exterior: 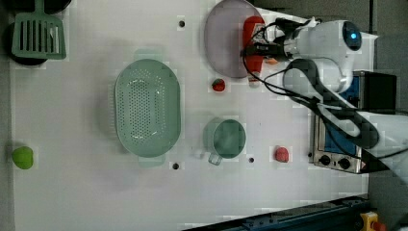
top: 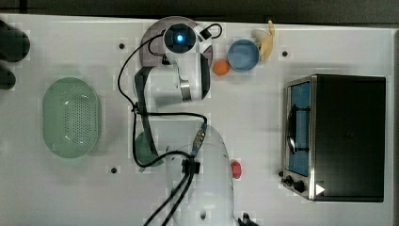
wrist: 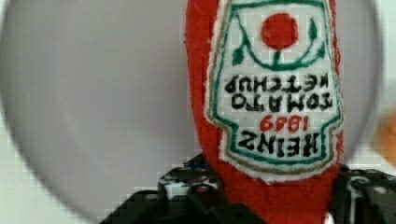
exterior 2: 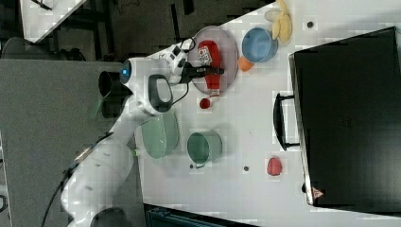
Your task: Pick ketchup from plate and place it on table.
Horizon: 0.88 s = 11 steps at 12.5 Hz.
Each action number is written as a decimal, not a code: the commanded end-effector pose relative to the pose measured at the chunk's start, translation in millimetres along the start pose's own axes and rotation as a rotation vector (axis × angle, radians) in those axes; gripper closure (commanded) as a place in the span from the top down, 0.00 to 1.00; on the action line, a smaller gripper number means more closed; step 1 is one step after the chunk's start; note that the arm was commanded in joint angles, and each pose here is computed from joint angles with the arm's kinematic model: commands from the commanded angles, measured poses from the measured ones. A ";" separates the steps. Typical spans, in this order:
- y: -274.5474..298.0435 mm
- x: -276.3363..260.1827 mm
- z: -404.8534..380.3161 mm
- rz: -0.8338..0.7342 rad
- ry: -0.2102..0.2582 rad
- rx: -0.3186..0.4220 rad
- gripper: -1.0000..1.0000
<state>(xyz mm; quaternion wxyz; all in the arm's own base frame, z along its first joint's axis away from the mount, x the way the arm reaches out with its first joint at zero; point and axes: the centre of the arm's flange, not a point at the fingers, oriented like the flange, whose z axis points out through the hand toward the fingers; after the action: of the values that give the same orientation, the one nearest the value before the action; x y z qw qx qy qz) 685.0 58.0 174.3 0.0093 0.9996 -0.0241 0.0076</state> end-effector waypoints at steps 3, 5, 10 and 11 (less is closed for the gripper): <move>24.6 -5.0 -197.6 0.119 -0.004 -0.058 0.60; 40.7 -24.0 -225.1 0.230 -0.061 -0.086 0.60; 69.4 -86.4 -243.0 0.481 -0.099 -0.117 0.60; 72.8 -99.0 -237.9 0.486 -0.095 -0.117 0.60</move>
<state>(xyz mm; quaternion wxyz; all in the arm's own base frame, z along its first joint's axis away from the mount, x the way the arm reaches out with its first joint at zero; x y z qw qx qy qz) 587.9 5.9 478.7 0.0481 0.9754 -0.2139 0.0225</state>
